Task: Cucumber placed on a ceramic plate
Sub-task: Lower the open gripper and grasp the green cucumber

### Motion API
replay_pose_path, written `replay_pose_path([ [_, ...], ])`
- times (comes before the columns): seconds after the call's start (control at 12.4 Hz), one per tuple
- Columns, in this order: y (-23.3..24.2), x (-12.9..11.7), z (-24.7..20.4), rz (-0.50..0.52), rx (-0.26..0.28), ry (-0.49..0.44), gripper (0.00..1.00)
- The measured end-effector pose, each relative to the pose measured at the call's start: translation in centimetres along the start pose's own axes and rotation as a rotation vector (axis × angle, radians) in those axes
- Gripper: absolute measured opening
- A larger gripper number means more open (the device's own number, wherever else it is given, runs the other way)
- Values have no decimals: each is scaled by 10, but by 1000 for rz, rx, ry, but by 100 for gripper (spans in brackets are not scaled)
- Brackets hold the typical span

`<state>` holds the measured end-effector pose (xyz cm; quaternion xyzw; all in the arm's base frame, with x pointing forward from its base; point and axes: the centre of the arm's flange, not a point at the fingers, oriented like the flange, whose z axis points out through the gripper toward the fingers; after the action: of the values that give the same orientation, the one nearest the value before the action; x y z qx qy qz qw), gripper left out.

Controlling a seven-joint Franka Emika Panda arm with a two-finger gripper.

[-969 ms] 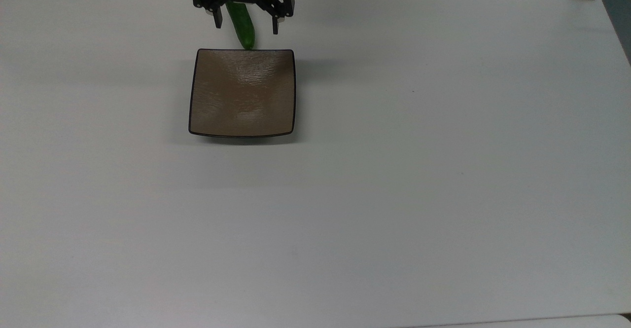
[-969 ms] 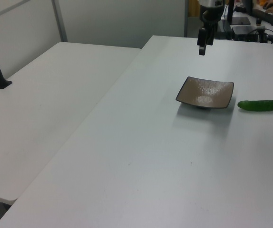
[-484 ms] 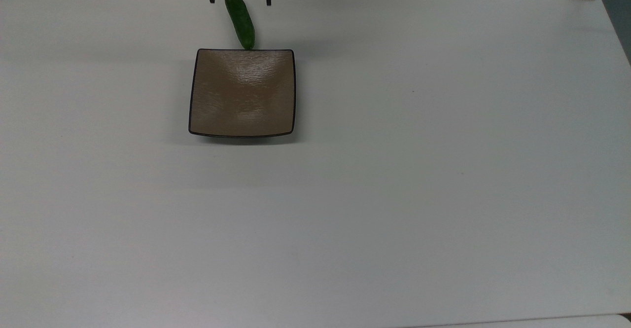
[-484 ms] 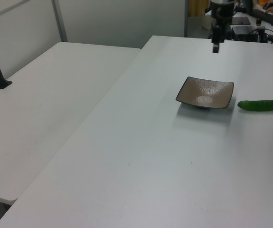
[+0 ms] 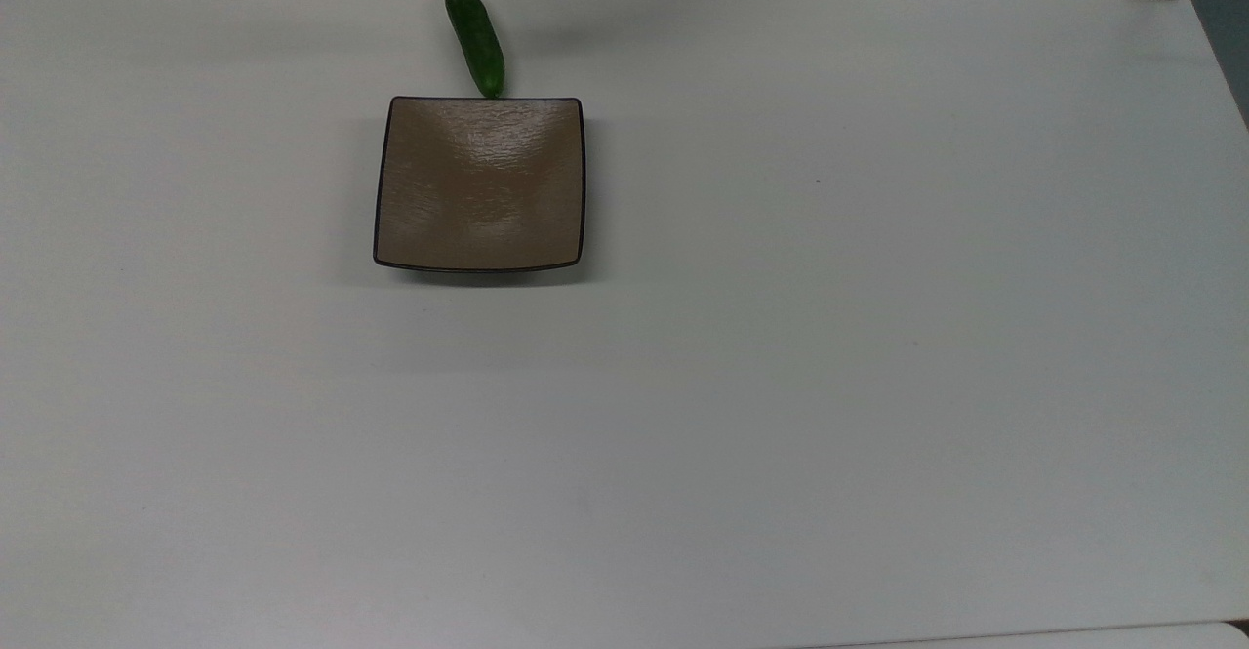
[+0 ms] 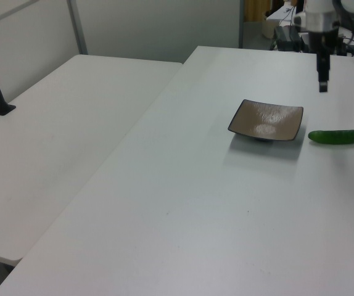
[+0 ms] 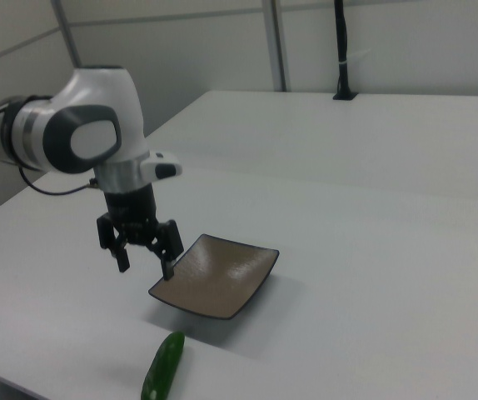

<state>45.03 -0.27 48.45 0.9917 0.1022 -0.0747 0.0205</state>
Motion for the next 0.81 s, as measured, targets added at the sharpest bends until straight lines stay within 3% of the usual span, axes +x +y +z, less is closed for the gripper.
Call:
replay_pose_path([
  [0.32,2,-7,57,2,4,-8,100],
  [0.81,5,-6,138,-42,-50,-62,100],
])
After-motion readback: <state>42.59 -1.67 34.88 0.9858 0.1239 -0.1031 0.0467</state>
